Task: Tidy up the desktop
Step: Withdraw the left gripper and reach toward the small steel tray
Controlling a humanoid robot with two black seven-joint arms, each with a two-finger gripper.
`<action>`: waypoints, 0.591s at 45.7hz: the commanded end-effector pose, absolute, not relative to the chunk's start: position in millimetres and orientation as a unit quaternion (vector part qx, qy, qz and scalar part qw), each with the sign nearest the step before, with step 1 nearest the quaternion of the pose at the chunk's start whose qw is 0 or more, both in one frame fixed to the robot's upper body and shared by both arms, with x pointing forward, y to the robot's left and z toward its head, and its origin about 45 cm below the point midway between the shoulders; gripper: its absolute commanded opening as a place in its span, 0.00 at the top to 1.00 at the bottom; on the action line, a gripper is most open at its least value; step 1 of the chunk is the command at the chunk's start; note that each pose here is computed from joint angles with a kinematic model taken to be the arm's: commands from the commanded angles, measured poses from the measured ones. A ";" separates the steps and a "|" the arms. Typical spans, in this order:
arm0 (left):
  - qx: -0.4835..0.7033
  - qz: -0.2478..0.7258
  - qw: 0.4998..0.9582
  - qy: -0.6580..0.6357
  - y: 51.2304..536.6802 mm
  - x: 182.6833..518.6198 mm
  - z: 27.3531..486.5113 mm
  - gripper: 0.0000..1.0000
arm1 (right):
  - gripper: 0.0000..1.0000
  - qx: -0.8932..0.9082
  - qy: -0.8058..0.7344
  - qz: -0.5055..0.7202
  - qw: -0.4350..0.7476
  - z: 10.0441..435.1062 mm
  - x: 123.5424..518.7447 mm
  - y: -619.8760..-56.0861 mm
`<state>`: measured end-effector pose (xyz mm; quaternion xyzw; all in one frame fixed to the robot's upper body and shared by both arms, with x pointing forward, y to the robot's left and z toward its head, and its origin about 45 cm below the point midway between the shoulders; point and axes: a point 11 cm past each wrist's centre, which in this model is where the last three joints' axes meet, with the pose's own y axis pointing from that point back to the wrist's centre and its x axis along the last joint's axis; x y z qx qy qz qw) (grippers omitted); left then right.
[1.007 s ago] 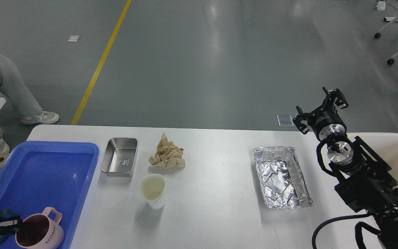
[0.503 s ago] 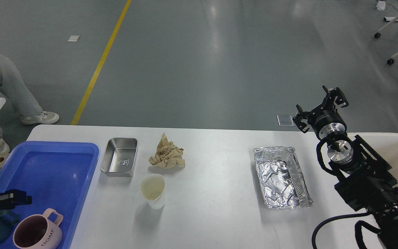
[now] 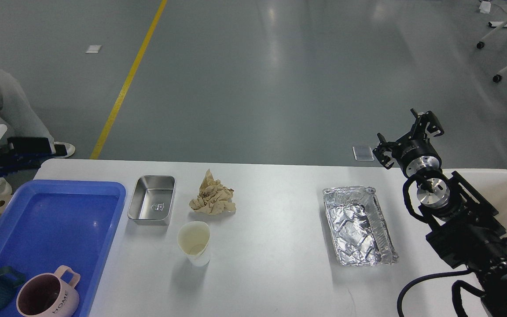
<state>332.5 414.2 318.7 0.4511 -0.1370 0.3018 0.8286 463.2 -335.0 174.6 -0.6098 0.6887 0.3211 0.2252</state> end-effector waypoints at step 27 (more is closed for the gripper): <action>0.345 0.384 0.839 -0.170 426.1 340.8 415.9 0.19 | 0.00 -0.610 0.688 0.323 0.225 175.2 464.3 -331.5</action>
